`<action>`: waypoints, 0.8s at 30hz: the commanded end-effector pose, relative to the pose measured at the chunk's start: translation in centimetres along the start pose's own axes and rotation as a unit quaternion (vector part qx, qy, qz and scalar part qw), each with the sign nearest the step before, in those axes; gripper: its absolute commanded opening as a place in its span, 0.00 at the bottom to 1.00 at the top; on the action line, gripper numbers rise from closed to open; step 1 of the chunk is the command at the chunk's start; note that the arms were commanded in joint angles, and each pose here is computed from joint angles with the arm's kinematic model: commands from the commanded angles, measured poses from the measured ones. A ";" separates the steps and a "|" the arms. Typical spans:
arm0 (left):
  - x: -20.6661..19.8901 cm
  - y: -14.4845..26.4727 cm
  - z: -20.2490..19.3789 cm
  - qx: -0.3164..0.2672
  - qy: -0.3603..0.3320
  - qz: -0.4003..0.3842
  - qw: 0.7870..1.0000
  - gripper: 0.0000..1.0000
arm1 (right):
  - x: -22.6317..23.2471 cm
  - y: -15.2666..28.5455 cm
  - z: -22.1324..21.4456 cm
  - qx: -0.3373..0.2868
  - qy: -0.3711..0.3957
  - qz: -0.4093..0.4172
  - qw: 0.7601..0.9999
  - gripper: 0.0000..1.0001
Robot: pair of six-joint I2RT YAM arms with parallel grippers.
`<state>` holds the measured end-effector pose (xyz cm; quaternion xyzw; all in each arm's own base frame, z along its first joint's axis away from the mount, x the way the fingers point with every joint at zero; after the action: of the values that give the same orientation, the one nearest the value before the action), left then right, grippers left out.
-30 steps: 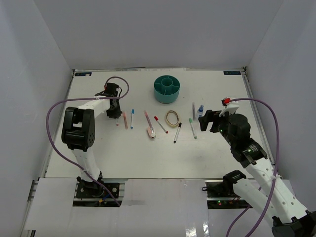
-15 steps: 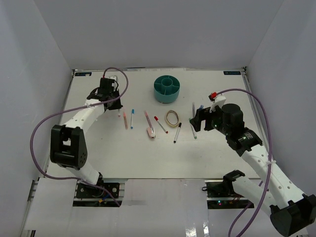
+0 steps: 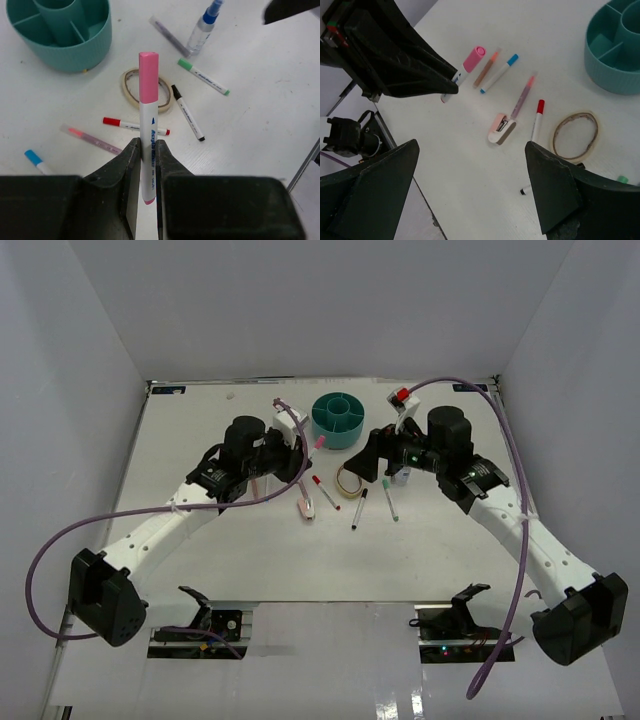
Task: Sort the stationery into containers
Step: Pick up the pen from the center of the board, then place the pen in the storage box.
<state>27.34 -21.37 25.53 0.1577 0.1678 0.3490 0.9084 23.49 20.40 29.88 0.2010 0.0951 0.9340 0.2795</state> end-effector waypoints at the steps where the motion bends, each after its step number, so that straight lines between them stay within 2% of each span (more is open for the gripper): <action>1: -2.0 1.1 1.8 -0.051 -0.060 -0.049 0.996 0.16 | 2.3 -0.5 3.7 -0.049 0.010 0.060 0.997 0.93; 7: -3.7 1.9 1.9 -0.068 -0.088 -0.080 0.991 0.17 | 2.9 -2.7 5.1 -0.052 -0.007 0.087 0.995 1.00; 8: -3.8 2.0 1.9 -0.071 -0.090 -0.081 0.990 0.17 | 2.9 -3.4 5.0 -0.046 -0.009 0.091 0.995 0.92; 16: -4.1 2.0 1.8 -0.081 -0.090 -0.092 0.988 0.18 | 3.5 -5.6 5.0 -0.028 -0.016 0.114 0.993 0.75; 20: -4.1 2.1 1.5 -0.086 -0.091 -0.089 0.988 0.18 | 3.4 -6.6 4.2 -0.012 -0.024 0.120 0.992 0.58; 24: -4.0 1.9 1.1 -0.090 -0.090 -0.089 0.988 0.18 | 3.3 -6.9 3.9 -0.007 -0.025 0.121 0.992 0.48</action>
<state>24.41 -22.90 26.89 0.1166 0.0864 0.2751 0.9504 25.81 27.69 30.04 0.2594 0.0857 0.9442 0.1840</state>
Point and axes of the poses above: each gripper's point midway between its finger pads, its own y axis back along the fingers, its own x axis along the line the jaws close on, z = x × y, the point moved 6 cm from there along y, back along the fingers, and after that the axes turned 4 degrees about y, right-handed, at the moved point
